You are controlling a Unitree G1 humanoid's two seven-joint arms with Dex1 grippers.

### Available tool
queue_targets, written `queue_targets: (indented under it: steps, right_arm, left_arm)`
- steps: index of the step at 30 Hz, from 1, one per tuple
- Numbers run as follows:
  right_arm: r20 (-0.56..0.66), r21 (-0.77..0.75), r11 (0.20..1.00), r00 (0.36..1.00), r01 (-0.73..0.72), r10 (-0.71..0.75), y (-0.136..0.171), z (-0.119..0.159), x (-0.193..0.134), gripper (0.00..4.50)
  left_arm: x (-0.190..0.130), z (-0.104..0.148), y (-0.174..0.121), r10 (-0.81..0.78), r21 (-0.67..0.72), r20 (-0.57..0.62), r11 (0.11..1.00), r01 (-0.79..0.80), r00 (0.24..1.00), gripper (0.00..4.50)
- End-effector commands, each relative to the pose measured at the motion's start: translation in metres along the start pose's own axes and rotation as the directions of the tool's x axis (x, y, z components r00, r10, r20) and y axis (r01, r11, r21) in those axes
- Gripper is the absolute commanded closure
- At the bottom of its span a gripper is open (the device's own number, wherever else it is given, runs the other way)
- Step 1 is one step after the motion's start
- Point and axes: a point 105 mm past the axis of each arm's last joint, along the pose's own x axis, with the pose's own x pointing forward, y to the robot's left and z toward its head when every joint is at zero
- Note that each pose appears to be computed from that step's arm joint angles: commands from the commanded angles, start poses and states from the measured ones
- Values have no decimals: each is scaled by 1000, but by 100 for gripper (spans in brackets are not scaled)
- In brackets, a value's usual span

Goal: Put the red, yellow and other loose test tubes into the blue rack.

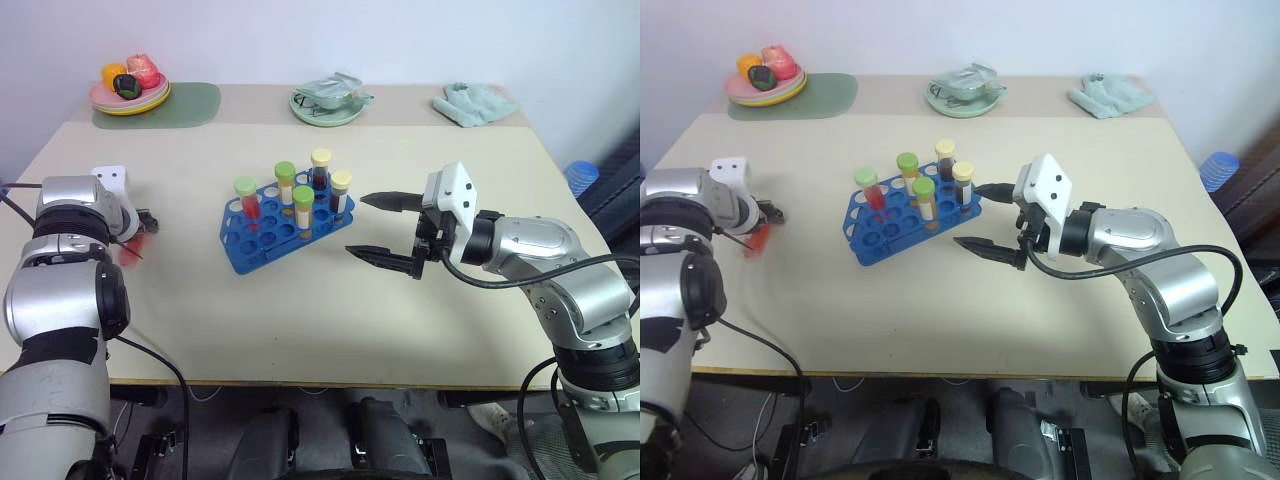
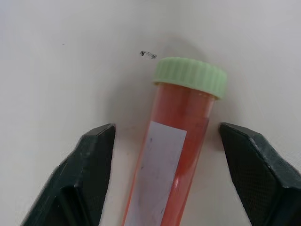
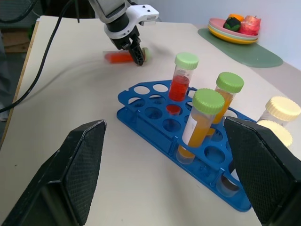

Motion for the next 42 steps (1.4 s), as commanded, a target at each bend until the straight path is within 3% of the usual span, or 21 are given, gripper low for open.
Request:
queue_targets:
  steps: [1,2,3,11,13,14,15,16,17,18,22,24,26,31,35,42]
  right_arm:
    - [31,-60,998,999,11,-9,0,14,-5,41]
    - [30,-60,998,999,12,-10,0,14,-5,41]
    - [29,-60,998,1000,14,-12,0,13,-6,41]
    - [27,-61,998,999,25,-24,1,13,-8,41]
    - [28,-61,998,999,29,-27,0,13,-8,41]
    - [29,-61,998,999,31,-29,0,13,-8,41]
    - [30,-60,998,999,35,-33,-1,13,-8,41]
    - [31,-59,998,999,36,-35,-1,13,-8,41]
    - [32,-59,998,999,38,-36,-2,13,-8,41]
    - [33,-57,998,999,39,-37,-2,13,-8,41]
    - [41,-51,998,998,40,-38,-2,14,-6,41]
    - [42,-50,998,998,42,-40,-3,14,-6,41]
    - [42,-49,998,998,44,-42,-3,15,-6,41]
    - [40,-51,997,997,64,-62,-5,16,-9,41]
    - [37,-50,995,996,81,-79,-6,16,-10,41]
    - [31,-50,993,994,109,-107,-6,17,-15,41]
  left_arm:
    - [8,-22,5,32,14,-85,999,-31,996,316]
    - [8,-21,4,27,16,-85,1000,-26,996,355]
    - [7,-20,3,22,18,-85,1000,-20,996,365]
    - [-3,-2,-15,-120,15,-29,993,121,992,365]
    - [-18,31,-26,-214,28,152,977,212,965,365]
    - [-32,51,-32,-270,58,300,963,264,915,365]
    - [-64,70,-47,-415,157,469,908,389,779,365]
    - [-102,72,-66,-595,278,550,792,543,586,365]
    - [-130,67,-74,-681,398,581,715,575,446,365]
    - [-145,59,-78,-720,469,578,678,565,384,365]
    - [-173,43,-90,-761,584,591,633,509,268,365]
    - [-189,40,-97,-777,604,615,572,555,130,365]
    - [-194,35,-102,-768,643,638,577,504,66,365]
    - [-185,7,-137,-864,798,504,464,385,-4,365]
    - [-180,5,-151,-827,800,555,500,331,-93,365]
    - [-153,-15,-168,-807,803,579,537,260,-120,365]
